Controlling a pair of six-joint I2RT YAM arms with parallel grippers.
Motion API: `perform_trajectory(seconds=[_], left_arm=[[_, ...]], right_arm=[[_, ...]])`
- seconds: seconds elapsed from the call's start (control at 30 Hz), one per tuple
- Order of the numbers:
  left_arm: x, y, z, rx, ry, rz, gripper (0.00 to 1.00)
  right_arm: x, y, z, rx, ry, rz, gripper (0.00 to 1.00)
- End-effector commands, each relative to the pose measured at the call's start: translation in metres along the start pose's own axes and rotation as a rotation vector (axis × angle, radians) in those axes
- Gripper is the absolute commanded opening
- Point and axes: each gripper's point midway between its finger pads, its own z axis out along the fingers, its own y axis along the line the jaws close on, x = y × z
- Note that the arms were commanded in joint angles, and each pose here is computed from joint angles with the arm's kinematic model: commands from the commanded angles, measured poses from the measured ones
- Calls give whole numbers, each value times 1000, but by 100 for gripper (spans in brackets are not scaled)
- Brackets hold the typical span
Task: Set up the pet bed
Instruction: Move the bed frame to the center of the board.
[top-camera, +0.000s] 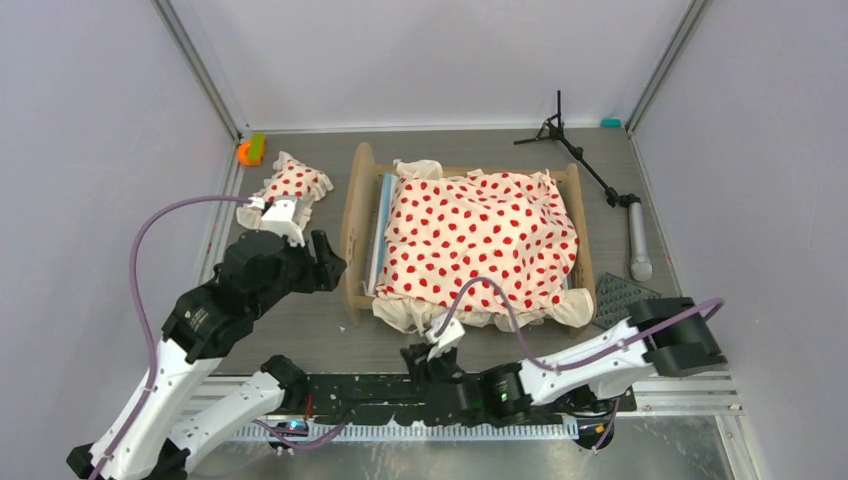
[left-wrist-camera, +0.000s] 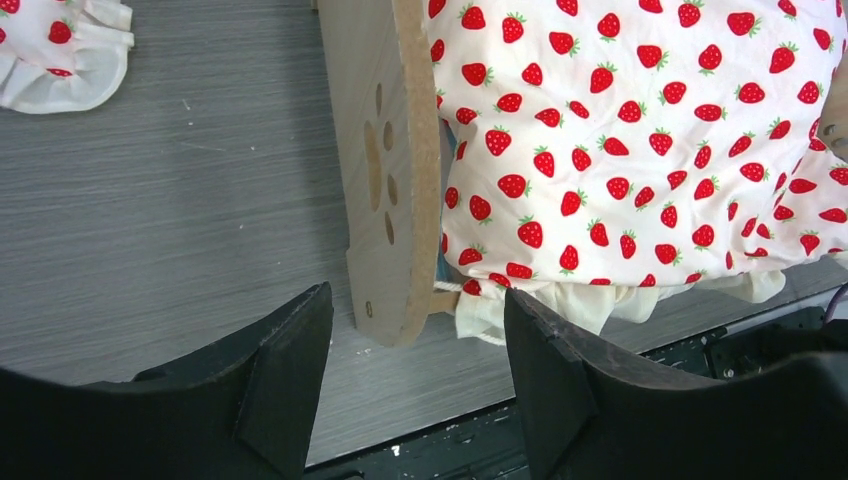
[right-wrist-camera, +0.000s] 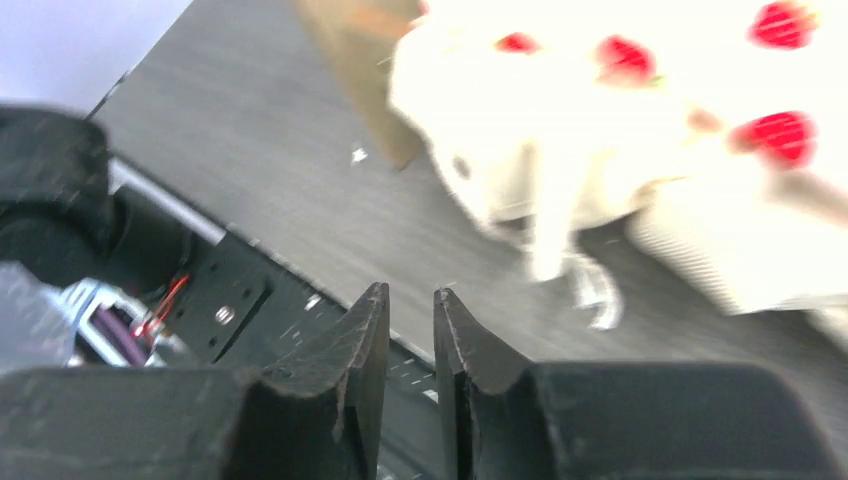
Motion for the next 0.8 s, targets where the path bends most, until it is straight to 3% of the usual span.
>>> perform_trajectory(seconds=[0.0,0.4,0.77], left_arm=[[7,-3,9,22,7,14,65],[15,0,62,-58,98,105,67],[3,12,105,-191,120,198,59]], right_arm=[[-9,-71,-8,194,35,4,27],[-26,-151,13,424,24,33,29],[-65,-208,69,434,35,74,30]])
